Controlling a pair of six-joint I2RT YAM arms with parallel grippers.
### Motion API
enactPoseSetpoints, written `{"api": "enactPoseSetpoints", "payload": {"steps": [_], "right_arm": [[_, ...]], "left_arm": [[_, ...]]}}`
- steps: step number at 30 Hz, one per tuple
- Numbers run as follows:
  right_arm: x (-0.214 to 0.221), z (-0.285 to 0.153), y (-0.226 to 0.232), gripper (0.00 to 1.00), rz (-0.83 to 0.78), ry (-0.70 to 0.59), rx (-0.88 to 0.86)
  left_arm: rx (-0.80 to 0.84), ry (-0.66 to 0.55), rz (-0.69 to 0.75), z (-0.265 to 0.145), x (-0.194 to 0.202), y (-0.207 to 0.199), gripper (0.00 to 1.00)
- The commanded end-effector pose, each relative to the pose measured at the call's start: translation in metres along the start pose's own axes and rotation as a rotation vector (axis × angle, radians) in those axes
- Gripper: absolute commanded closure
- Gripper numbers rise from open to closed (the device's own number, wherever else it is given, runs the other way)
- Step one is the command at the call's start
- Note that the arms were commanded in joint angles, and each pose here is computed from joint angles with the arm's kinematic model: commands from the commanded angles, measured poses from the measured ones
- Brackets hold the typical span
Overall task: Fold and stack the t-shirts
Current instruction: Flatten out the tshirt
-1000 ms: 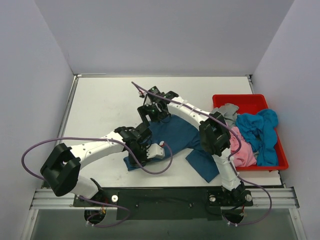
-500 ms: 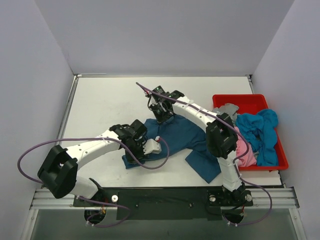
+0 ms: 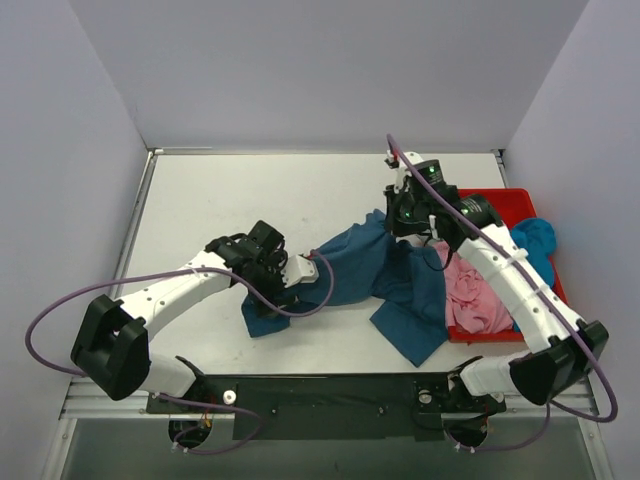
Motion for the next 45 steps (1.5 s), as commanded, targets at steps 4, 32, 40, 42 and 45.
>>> {"api": "enactPoseSetpoints", "payload": {"steps": [4,32,40,42,45], "right_arm": [[0.007,-0.056,-0.017,1.00,0.056,-0.123,0.060],[0.001,-0.078,-0.065,1.00,0.138,-0.153,0.144],[-0.072,-0.148,-0.059,1.00,0.086,-0.440,0.092],[-0.084,-0.177,-0.053,1.00,0.076,-0.540,0.086],[-0.087,-0.225,-0.041,1.00,0.050,-0.692,0.064]], "left_arm": [[-0.052,-0.153,-0.026,-0.006,-0.027,0.012,0.09],[-0.176,-0.072,-0.148,0.014,0.015,0.035,1.00],[-0.718,-0.224,-0.247,-0.164,-0.019,0.109,1.00],[-0.788,-0.264,-0.228,-0.212,-0.022,0.102,1.00],[-0.818,-0.301,-0.201,-0.259,-0.023,0.079,1.00]]}}
Point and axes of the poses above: each gripper's point midway between its finger pads, its own z axis out along the fingers, its own y axis along the line the jaws close on, x = y × z, the point moved 10 cm from there along -z, back along the fingers, and after that the axes turned 5 degrees about -z, right-handed, at the moved point
